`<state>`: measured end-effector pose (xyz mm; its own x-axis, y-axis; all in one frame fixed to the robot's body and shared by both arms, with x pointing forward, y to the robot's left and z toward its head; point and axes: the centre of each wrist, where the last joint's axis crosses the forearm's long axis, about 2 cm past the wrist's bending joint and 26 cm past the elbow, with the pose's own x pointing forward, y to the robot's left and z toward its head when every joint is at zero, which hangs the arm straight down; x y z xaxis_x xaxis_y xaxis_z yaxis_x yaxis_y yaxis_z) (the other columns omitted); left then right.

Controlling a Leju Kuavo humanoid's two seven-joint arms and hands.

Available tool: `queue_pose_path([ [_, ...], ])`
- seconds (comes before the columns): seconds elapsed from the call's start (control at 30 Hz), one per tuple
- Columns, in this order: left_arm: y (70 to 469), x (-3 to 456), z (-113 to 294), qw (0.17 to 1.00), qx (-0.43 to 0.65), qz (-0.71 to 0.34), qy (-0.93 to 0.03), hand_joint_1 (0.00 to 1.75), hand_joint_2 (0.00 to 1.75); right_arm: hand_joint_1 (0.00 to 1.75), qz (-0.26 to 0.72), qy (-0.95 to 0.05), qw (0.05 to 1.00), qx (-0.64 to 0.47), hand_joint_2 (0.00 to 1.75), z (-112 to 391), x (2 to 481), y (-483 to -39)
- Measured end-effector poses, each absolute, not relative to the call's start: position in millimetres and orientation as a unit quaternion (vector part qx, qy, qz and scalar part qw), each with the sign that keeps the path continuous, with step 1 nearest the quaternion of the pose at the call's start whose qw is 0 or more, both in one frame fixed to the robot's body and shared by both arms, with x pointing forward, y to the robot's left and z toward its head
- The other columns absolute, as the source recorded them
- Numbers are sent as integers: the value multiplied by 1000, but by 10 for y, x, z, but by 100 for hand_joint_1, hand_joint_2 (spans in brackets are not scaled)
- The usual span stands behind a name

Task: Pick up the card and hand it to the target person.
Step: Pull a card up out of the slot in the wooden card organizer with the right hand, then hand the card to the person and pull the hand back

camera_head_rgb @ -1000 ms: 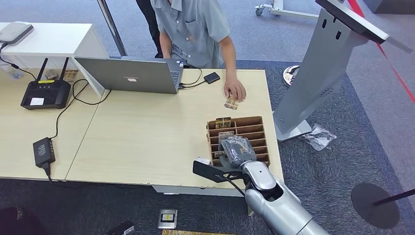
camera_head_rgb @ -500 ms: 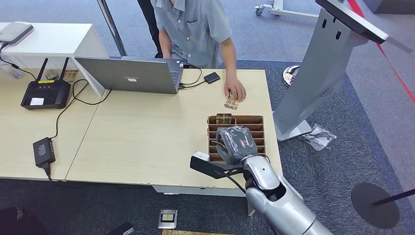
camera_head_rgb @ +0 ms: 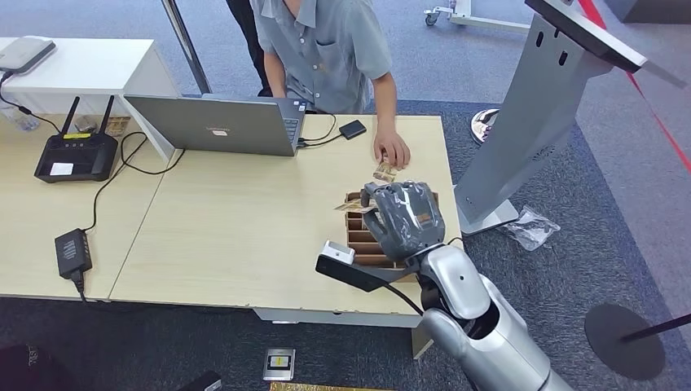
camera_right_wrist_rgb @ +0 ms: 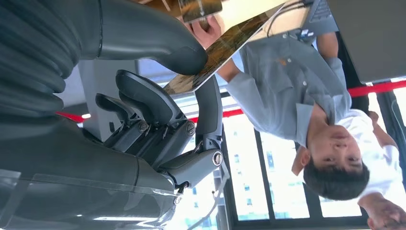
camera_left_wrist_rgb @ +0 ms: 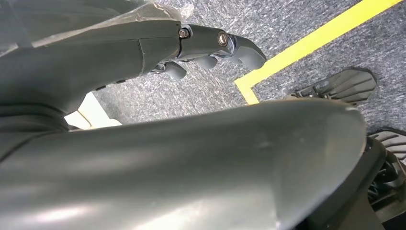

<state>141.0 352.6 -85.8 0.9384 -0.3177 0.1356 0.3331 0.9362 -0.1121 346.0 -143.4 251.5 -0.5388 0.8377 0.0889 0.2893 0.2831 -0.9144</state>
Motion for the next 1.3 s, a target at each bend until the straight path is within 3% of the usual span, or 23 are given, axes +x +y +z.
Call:
queue_pose_path([
  [0.53,3489,1500,-835,979,-61,-190,-45,0,0,175,478,-689,347,-419,175,2545,3937,-1270],
  [1.2,3480,1496,-838,979,-56,-191,-41,0,0,175,462,-652,367,-476,175,2468,4033,-1282],
  [1.3,3489,1491,-839,980,-55,-188,-41,0,0,49,456,-653,393,-459,175,2436,4027,-1286],
])
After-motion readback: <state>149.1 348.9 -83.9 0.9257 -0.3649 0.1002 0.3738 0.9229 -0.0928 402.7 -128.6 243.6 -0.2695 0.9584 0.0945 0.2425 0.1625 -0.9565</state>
